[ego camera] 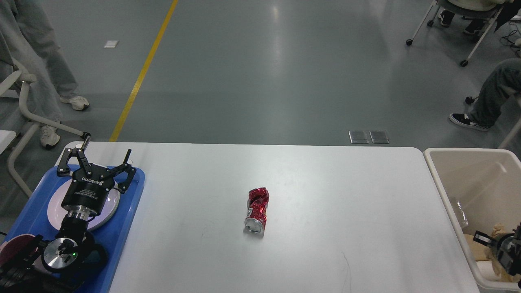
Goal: Tidy desktop
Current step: 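Lower the paper into the white bin and release it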
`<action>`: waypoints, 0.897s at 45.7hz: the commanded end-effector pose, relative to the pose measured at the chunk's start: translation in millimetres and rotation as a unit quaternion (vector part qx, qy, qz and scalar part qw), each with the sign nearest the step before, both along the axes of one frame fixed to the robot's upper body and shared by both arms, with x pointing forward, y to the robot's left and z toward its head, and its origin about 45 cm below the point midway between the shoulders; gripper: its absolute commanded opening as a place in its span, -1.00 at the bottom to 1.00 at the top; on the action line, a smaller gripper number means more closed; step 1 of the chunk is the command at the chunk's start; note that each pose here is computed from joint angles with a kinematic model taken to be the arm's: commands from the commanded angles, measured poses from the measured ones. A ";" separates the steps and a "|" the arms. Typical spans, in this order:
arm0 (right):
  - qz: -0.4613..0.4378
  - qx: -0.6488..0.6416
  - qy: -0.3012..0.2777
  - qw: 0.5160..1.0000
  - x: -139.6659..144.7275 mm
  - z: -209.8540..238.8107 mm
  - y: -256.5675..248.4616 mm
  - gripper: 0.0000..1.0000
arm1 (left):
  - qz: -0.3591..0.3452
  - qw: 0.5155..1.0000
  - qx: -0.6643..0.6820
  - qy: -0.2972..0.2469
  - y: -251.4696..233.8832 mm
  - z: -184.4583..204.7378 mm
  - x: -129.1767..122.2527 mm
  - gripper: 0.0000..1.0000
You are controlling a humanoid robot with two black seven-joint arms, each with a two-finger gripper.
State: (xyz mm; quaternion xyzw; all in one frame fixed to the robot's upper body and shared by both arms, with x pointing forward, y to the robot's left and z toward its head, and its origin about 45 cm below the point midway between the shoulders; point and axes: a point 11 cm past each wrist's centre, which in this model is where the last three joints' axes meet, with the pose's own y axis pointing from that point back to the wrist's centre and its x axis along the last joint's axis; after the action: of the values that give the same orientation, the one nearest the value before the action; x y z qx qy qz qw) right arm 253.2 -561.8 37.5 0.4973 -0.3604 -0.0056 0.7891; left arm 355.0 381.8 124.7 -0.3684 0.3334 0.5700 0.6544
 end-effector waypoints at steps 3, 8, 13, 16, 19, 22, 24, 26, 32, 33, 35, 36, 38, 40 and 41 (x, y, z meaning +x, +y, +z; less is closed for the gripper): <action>-0.016 -0.008 -0.019 1.000 -5.6 -5.1 -0.2 -1.00 | 0.000 1.000 0.000 0.000 0.0 0.1 0.0 0.93; -0.016 -0.007 -0.019 1.000 -5.6 -5.8 0.7 -1.00 | 0.000 1.000 0.000 0.000 0.0 0.0 0.0 0.93; -0.015 -0.006 -0.019 1.000 -5.3 -6.8 2.2 -1.00 | 0.000 1.000 0.000 0.000 0.0 0.0 0.0 0.93; -0.014 -0.005 -0.020 1.000 -4.5 -8.0 4.4 -1.00 | 0.000 1.000 0.000 0.000 0.0 0.0 0.0 0.93; -0.013 -0.008 -0.027 1.000 -2.8 -6.2 3.3 -0.13 | 0.000 1.000 0.000 0.000 0.0 0.0 0.0 0.93; -0.008 -0.016 -0.040 0.999 -0.5 -4.9 2.9 0.85 | 0.000 1.000 0.000 0.000 0.0 0.0 0.0 0.93; -0.007 -0.018 -0.045 0.999 0.9 -4.1 3.0 1.00 | 0.000 1.000 0.000 0.000 0.0 0.0 0.0 0.93; -0.006 -0.017 -0.044 0.999 0.5 -5.2 4.1 1.00 | 0.000 1.000 0.000 0.000 0.0 0.0 0.0 0.93; -0.007 -0.017 -0.044 0.999 0.4 -4.7 3.4 1.00 | 0.000 1.000 0.000 0.000 0.0 0.0 0.0 0.93; -0.007 -0.019 -0.045 0.999 0.5 -3.9 2.4 1.00 | 0.000 1.000 0.000 0.000 0.0 0.0 0.0 0.93; -0.007 -0.018 -0.045 0.999 0.2 -4.2 2.6 1.00 | 0.000 1.000 0.000 0.000 0.0 0.0 0.0 0.93; -0.007 -0.019 -0.045 0.999 0.5 -3.9 2.4 1.00 | 0.000 1.000 0.000 0.000 0.0 0.0 0.0 0.93; -0.008 -0.020 -0.045 0.999 0.2 -2.9 0.9 1.00 | 0.000 1.000 0.000 0.000 0.0 0.0 0.0 0.93; -0.008 -0.020 -0.045 0.999 -0.3 -2.8 0.3 1.00 | 0.000 1.000 0.000 0.000 0.0 0.0 0.0 0.93; -0.008 -0.021 -0.045 0.999 0.0 -2.4 0.1 1.00 | 0.000 1.000 0.000 0.000 0.0 0.0 0.0 0.93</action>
State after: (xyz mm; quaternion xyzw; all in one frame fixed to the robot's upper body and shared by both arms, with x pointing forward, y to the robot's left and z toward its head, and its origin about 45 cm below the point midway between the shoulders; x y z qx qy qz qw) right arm 253.3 -560.0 33.8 0.4795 -0.3990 0.0177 0.7814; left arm 355.0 381.8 124.7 -0.3683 0.3335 0.5702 0.6542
